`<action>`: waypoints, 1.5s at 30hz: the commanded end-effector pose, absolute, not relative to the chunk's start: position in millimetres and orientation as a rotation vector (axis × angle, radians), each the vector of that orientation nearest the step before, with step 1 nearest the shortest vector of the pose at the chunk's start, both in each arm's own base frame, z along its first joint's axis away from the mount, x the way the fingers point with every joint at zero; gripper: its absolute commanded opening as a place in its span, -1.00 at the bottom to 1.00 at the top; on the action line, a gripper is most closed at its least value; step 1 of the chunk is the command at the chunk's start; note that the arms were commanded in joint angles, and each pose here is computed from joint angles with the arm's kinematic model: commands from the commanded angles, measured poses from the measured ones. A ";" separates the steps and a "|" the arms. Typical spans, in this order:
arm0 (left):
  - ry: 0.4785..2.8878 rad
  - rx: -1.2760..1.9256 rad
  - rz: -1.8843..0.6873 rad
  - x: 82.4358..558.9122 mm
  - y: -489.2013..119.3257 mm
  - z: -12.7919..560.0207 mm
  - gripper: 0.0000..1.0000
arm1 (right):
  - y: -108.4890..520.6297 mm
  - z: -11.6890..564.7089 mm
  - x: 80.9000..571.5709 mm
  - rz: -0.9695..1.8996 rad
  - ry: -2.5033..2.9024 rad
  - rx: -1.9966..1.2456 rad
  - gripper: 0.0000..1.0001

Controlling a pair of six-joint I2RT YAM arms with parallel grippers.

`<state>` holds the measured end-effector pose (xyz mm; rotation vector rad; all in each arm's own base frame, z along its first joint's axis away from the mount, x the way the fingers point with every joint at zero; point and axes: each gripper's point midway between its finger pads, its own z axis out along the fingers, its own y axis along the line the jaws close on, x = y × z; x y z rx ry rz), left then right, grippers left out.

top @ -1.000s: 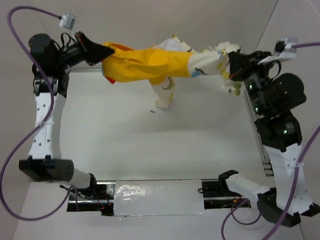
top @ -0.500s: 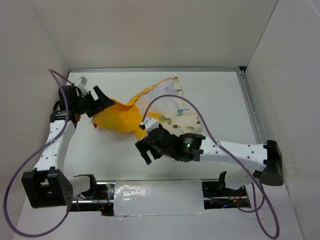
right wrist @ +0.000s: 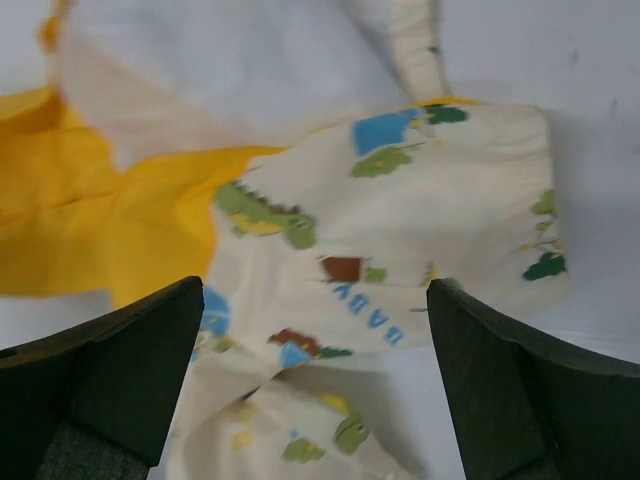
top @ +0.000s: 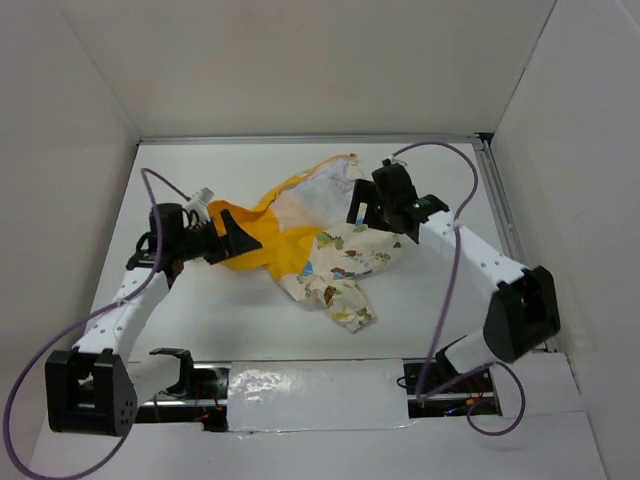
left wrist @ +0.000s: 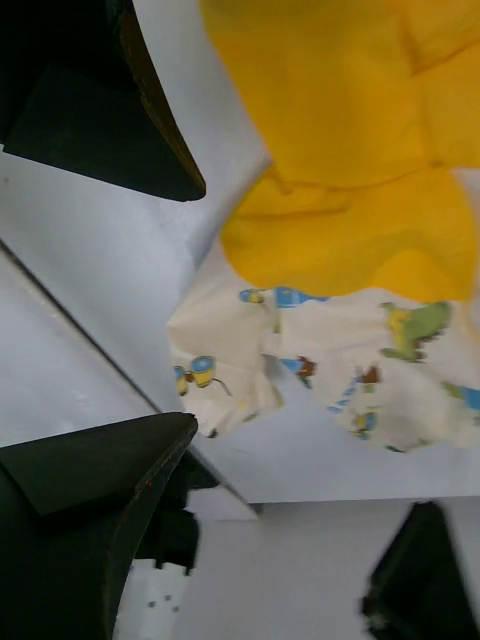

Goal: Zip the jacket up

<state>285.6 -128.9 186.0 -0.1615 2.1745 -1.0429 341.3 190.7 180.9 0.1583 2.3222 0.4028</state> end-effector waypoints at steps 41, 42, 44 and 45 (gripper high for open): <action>2.097 0.125 -0.944 499.8 -149.9 256.1 0.99 | 275.3 142.9 273.5 0.720 2.454 -0.085 0.99; 2.087 0.117 -0.927 480.0 -147.9 269.9 0.99 | 245.8 142.1 292.6 0.655 2.448 0.027 0.99; 2.186 0.050 -0.936 446.9 -145.6 224.1 0.99 | 202.9 140.3 308.2 0.490 2.431 0.154 0.99; 2.156 0.060 -0.967 427.7 -148.6 233.7 0.99 | 178.0 139.4 319.7 0.415 2.414 0.229 0.99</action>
